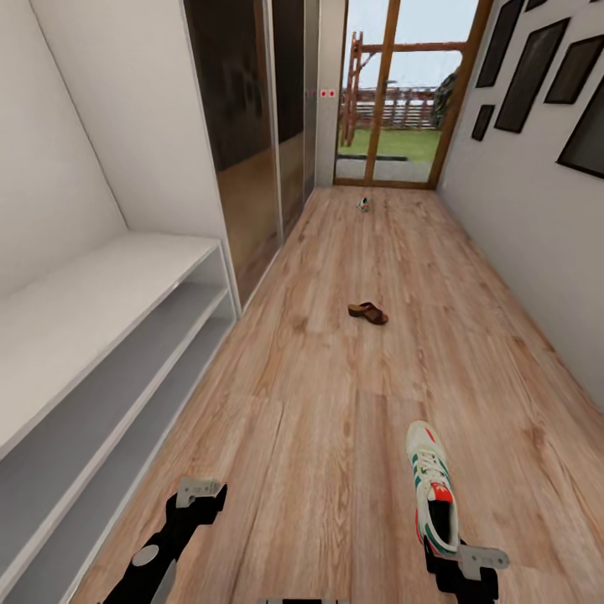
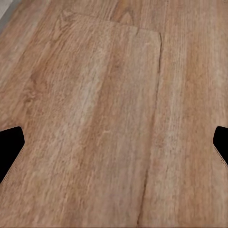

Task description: Pick up the two gym shoes and the two sandals from the corridor floor and place them onto the hallstand (shoe rack) in the corridor, making sure they are on the rack and not on the floor. Arrange them so the two gym shoes are next to each other and the two sandals are next to each other.

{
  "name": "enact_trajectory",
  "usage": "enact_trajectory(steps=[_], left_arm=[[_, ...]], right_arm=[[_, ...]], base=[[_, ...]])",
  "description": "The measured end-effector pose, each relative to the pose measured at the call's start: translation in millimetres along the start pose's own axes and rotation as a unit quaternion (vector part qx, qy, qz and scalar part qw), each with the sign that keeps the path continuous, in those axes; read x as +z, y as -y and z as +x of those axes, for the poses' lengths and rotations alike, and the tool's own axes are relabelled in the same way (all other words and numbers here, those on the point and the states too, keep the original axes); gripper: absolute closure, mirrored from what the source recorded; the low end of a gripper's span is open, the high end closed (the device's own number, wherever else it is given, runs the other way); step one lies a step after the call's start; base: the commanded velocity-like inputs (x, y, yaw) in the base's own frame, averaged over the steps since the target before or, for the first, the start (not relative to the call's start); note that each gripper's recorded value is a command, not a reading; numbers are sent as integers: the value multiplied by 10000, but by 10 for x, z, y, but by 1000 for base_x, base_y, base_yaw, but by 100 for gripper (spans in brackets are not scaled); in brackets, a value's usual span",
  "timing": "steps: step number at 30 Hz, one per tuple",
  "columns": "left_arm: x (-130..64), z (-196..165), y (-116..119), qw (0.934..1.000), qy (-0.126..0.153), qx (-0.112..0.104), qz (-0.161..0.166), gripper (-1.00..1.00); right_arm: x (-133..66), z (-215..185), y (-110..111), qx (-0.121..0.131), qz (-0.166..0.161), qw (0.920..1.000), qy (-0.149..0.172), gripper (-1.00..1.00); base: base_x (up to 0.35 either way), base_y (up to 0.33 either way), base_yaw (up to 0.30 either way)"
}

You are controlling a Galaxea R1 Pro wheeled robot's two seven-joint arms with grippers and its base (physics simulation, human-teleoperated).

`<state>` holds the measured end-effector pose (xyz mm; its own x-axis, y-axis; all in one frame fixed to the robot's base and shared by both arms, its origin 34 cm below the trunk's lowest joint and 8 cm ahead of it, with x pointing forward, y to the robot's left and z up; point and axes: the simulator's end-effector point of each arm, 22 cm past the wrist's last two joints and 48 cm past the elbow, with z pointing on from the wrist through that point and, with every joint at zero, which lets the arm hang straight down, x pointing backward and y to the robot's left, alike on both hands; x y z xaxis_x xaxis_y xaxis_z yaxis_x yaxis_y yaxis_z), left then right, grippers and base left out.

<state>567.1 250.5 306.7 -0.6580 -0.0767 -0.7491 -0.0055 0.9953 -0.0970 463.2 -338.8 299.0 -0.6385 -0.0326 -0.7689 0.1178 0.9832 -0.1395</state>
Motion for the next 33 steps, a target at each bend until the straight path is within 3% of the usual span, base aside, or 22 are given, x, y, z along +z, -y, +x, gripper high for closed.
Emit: enact_trajectory(steps=[19, 33], left_arm=[[0, 0, 2, 10000, 0, 0, 3, -100], [1, 0, 7, 10000, 0, 0, 12, -100]], right_arm=[[-1, 4, 3, 1, 4, 10000, -4, 100], [-2, 8, 6, 0, 5, 10000, -8, 100]], base=[[339, 0, -9], [339, 0, -241]])
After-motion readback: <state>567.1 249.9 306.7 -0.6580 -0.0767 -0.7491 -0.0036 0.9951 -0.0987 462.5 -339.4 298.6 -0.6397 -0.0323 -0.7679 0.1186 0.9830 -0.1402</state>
